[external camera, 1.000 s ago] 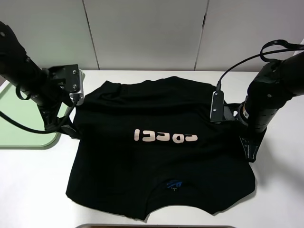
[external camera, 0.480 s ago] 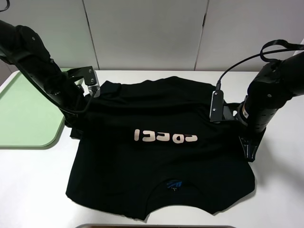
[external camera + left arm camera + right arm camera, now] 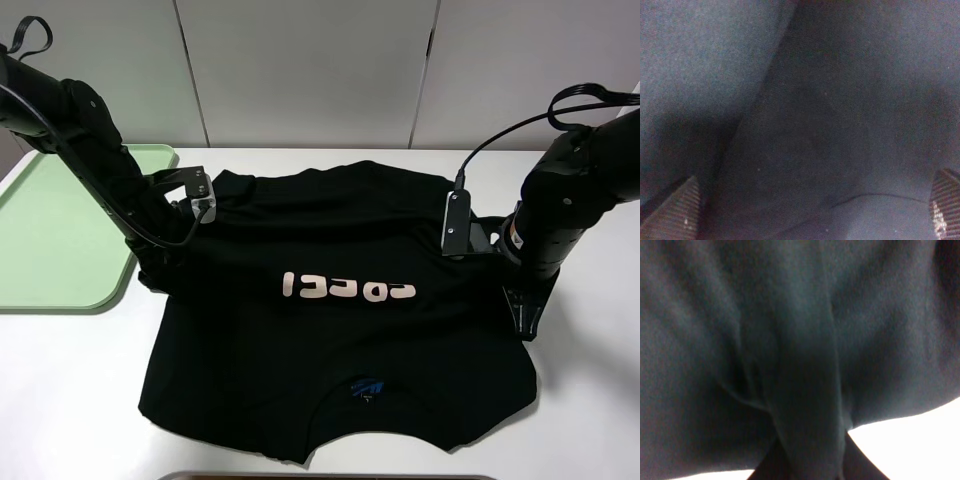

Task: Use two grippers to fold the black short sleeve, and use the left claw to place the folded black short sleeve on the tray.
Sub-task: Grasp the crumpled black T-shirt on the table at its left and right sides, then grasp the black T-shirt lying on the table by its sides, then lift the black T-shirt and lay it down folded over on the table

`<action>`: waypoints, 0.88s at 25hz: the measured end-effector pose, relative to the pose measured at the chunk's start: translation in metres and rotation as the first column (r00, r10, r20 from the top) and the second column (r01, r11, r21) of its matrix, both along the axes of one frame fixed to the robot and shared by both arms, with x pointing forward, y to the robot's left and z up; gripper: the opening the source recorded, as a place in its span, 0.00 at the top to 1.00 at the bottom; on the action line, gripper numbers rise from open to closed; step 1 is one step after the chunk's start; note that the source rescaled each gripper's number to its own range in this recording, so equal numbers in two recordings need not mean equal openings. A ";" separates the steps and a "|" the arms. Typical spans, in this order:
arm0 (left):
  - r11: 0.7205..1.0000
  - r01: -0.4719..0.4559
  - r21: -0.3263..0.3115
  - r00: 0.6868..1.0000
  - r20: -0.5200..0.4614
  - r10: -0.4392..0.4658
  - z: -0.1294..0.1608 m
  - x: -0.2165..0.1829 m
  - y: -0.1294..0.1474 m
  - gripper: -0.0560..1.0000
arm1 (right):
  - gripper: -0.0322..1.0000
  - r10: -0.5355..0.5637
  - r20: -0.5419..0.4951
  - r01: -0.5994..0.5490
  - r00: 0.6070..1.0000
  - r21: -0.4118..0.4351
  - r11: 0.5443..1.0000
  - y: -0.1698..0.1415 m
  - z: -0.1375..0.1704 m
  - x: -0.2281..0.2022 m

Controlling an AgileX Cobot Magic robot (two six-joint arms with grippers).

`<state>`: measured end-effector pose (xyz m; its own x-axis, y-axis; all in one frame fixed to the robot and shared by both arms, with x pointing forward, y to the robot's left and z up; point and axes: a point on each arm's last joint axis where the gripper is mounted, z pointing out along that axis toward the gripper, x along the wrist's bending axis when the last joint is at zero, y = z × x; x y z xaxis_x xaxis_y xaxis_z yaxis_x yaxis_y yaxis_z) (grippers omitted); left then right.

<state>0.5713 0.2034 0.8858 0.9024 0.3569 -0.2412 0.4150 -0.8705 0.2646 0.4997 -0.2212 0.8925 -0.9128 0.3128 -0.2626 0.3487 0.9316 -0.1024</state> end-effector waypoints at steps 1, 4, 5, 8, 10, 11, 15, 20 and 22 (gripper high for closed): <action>1.000 -0.001 0.000 1.000 0.000 0.001 0.000 0.000 0.000 0.10 | 0.96 -0.002 0.000 0.002 1.000 0.001 1.000 0.000 0.000 0.000; 1.000 -0.014 0.001 1.000 -0.003 0.014 0.000 0.000 0.000 0.11 | 0.96 -0.003 0.001 0.003 1.000 0.006 1.000 0.000 0.000 0.000; 1.000 -0.021 0.002 1.000 -0.005 0.021 0.000 0.000 0.000 0.13 | 0.96 -0.004 0.002 0.004 1.000 0.007 1.000 0.001 0.000 0.000; 1.000 -0.023 0.004 1.000 -0.015 0.023 0.000 -0.001 0.000 0.29 | 0.96 -0.004 0.002 0.004 1.000 0.007 1.000 0.001 0.000 0.000; 1.000 -0.004 0.017 1.000 -0.024 0.004 0.000 -0.002 0.001 0.51 | 0.96 -0.007 0.003 0.007 1.000 0.008 1.000 0.001 0.000 0.000; 1.000 0.006 0.024 1.000 -0.027 -0.006 0.000 -0.003 0.002 0.62 | 0.96 -0.007 0.003 0.007 1.000 0.008 1.000 0.001 0.000 0.000; 0.999 0.012 0.044 0.999 -0.050 -0.010 -0.001 -0.005 0.004 0.91 | 0.96 -0.024 0.008 0.023 1.000 0.015 1.000 0.001 0.000 0.000; 0.997 -0.046 0.056 0.996 -0.069 0.050 -0.001 -0.005 0.004 0.93 | 0.96 -0.028 0.008 0.028 1.000 0.017 0.999 0.001 0.000 0.000; 0.996 -0.060 0.059 0.995 -0.073 0.064 -0.001 -0.005 0.004 0.93 | 0.96 -0.052 0.015 0.052 0.999 0.021 0.998 0.001 0.000 0.001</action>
<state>0.5667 0.2072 0.8852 0.8582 0.4267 -0.2853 0.4856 -0.8551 0.1815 0.5003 -0.2204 0.8925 -0.8910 0.3653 -0.2696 0.3981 0.9141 -0.0771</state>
